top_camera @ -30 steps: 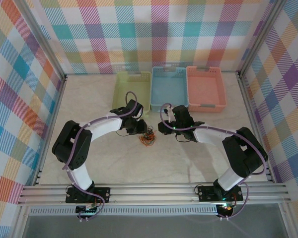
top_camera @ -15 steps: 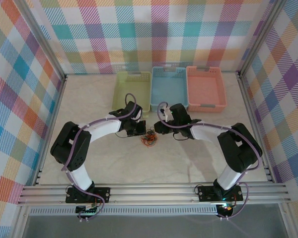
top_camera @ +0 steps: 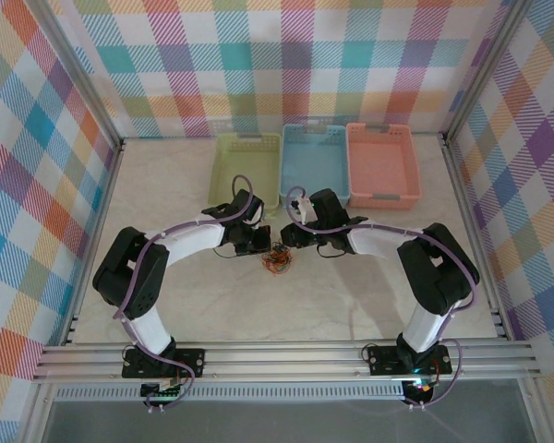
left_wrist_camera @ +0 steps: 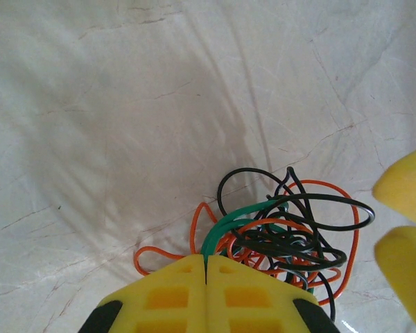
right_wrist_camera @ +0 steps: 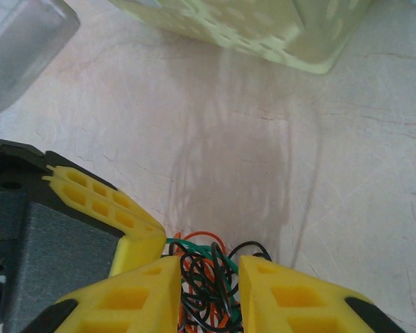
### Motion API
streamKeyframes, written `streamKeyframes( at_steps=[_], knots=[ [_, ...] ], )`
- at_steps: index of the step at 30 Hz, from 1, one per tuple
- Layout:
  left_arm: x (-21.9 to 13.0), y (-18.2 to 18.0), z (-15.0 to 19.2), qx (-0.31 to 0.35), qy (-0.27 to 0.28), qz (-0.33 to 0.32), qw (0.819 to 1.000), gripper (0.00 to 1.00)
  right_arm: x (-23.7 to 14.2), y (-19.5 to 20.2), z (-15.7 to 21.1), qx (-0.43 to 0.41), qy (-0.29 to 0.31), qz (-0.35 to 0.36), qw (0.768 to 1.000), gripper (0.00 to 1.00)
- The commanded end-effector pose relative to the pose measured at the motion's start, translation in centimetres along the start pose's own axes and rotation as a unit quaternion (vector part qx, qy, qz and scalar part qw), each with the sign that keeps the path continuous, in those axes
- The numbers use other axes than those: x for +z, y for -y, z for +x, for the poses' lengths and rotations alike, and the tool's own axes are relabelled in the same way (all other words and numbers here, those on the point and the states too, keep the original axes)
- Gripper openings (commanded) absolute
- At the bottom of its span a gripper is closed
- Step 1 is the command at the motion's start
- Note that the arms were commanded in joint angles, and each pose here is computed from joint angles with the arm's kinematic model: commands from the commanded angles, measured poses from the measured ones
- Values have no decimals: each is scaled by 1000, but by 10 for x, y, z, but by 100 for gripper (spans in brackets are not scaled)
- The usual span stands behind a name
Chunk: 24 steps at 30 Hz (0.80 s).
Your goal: Untangle the cables
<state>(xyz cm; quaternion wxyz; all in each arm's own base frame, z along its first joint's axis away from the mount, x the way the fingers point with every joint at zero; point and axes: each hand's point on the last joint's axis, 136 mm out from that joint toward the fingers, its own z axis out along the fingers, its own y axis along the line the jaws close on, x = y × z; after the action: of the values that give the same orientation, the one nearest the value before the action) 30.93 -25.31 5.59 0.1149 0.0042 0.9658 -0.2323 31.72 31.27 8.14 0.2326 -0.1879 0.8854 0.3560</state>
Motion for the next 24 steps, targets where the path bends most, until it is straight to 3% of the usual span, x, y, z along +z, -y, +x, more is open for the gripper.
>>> streamKeyframes(
  at_steps=[1,8,24],
  knots=[
    [-9,5,2,11,5,4,1000,0,3,-3,-2,-18,-8,3,1000,29],
    [-10,5,2,13,7,4,1000,0,6,2,1,-18,-17,16,1000,28],
    [-8,4,2,11,4,1,1000,0,5,-1,2,-29,-15,21,999,2]
  ],
)
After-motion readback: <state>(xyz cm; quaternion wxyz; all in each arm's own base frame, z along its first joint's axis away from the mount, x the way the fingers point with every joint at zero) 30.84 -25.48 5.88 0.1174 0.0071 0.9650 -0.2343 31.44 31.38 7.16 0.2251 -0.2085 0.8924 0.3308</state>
